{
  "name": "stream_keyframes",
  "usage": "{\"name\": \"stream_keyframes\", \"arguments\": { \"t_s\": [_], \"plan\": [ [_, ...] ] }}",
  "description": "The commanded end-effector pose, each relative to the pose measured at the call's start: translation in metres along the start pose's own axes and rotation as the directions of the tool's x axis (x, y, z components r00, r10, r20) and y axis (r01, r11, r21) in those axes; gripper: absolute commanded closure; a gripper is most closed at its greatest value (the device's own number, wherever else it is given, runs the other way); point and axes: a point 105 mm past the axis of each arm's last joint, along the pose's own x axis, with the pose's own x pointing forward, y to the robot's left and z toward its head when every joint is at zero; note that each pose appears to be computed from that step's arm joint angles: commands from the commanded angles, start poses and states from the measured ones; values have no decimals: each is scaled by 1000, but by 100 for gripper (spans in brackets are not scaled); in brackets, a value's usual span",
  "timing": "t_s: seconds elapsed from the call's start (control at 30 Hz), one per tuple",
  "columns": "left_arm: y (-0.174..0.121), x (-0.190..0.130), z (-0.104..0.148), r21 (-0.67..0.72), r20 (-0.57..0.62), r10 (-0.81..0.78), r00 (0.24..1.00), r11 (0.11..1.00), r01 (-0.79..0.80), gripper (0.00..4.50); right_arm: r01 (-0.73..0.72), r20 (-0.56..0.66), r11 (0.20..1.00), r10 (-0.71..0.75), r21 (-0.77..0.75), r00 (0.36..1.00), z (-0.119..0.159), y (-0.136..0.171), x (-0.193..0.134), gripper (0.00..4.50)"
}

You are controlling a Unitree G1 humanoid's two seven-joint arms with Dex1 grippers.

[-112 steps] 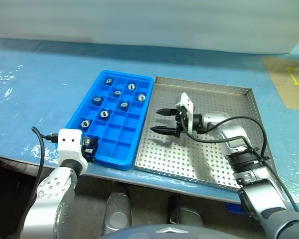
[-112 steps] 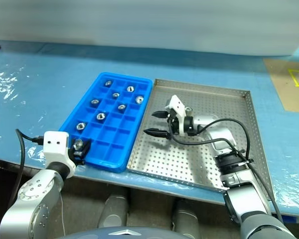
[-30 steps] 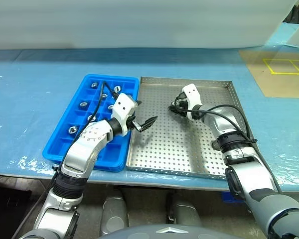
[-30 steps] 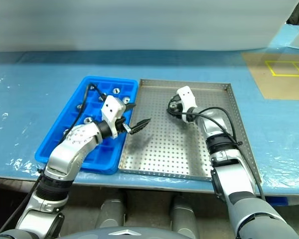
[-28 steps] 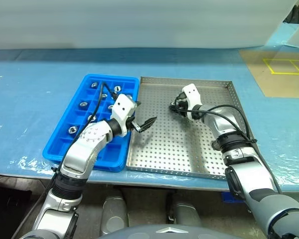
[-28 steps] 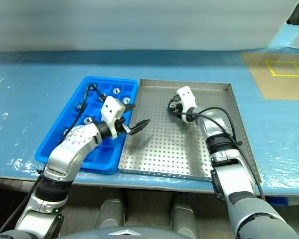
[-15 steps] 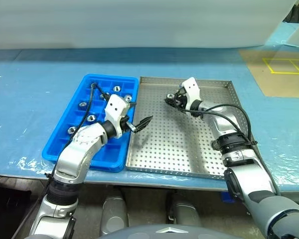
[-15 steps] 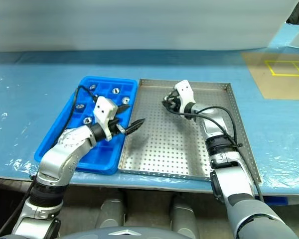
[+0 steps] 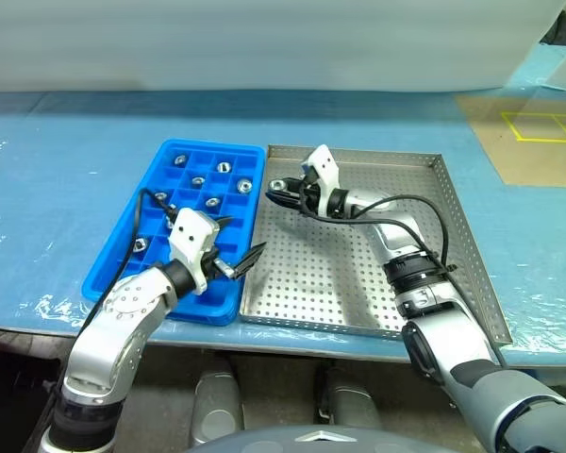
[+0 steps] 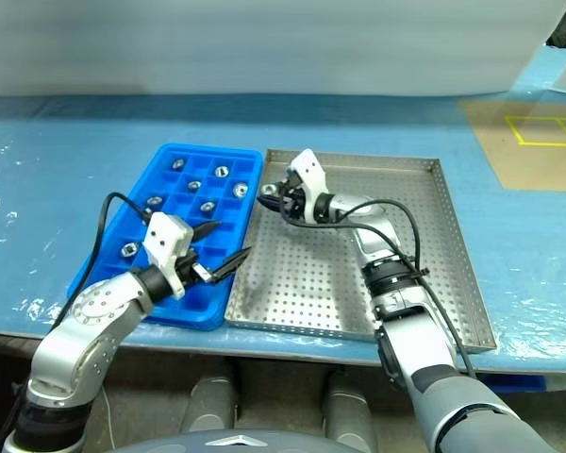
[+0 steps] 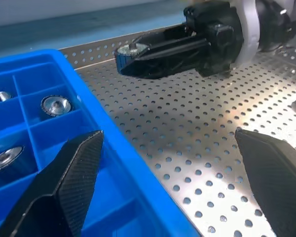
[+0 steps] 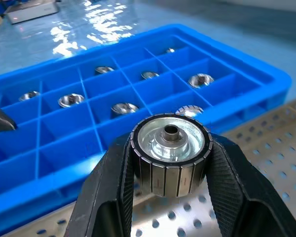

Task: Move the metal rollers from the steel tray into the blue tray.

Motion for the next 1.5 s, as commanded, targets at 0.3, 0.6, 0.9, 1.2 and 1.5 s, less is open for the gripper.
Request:
{"name": "stream_keyframes", "arguments": {
  "t_s": [0.3,0.6,0.9,1.2,1.5],
  "plan": [
    [-4,-29,7,13,57,92,994,996,-93,0,-176,-19,982,175,-75,984,21,35,39,288],
    [-10,-49,3,-19,41,164,986,986,-164,0,-320,-78,943,314,-89,946,15,67,55,288],
    [-17,-60,0,-34,20,187,982,982,-186,0,-416,-115,906,406,-82,907,2,91,57,288],
    [-20,-63,-3,-42,2,189,982,981,-189,0,-444,-147,891,429,-94,891,-5,100,57,288],
    [-22,-63,-3,-47,0,184,983,982,-183,0,-459,-167,880,438,-122,884,-8,106,58,288]
  ]
}}
